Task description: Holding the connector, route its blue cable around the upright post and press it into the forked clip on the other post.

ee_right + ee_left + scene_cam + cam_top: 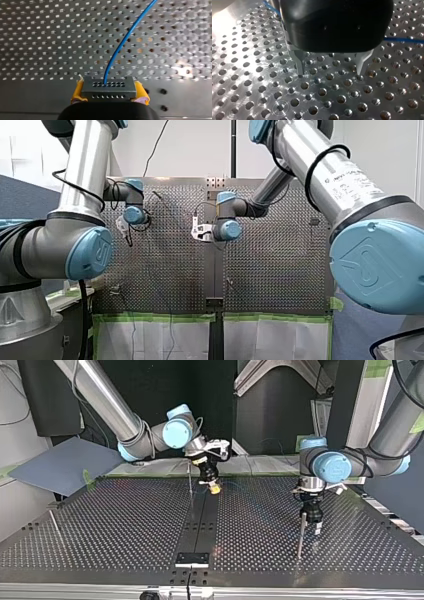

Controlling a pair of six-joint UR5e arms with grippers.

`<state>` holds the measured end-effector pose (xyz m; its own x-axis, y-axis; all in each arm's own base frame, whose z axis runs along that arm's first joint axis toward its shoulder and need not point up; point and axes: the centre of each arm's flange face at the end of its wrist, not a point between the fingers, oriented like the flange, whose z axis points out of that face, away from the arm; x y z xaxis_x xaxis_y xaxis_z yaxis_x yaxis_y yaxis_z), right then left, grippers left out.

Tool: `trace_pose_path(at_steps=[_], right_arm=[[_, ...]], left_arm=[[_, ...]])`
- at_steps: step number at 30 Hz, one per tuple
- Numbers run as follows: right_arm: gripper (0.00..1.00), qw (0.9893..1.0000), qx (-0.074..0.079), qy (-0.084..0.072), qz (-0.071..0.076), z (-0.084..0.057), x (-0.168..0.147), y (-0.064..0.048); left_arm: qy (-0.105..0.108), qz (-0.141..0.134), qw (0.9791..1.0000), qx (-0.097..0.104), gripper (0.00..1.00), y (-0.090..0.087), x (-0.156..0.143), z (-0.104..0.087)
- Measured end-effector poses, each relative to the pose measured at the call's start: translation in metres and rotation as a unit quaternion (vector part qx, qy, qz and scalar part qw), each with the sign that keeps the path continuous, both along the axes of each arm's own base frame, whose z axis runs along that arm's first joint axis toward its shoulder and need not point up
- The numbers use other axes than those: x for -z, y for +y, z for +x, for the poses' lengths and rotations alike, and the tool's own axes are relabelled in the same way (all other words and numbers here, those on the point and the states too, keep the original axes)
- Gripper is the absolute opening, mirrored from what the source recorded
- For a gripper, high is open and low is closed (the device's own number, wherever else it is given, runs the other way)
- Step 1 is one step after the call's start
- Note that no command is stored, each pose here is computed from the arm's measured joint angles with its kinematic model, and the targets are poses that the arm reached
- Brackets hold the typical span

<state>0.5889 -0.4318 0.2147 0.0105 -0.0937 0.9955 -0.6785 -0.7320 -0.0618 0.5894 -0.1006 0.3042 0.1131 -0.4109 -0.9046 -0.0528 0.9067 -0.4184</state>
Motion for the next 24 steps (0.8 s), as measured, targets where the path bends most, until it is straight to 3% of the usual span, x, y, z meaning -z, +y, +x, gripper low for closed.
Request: trace_pose_path(at_steps=[5, 17, 24], right_arm=[[0.00, 0.9999, 0.005, 0.014, 0.006, -0.004, 0.016, 0.005], [0.00, 0.9995, 0.009, 0.026, 0.018, -0.012, 0.057, 0.019], [0.00, 0.9977, 0.027, 0.055, 0.029, -0.014, 0.096, 0.024]], left_arm=[[0.000, 0.000, 1.0000, 0.002, 1.00, -0.001, 0.000, 0.000], [0.000, -0.002, 1.0000, 0.001, 1.00, -0.002, 0.000, 0.000], [0.000, -0.005, 1.0000, 0.001, 1.00, -0.001, 0.000, 0.000]])
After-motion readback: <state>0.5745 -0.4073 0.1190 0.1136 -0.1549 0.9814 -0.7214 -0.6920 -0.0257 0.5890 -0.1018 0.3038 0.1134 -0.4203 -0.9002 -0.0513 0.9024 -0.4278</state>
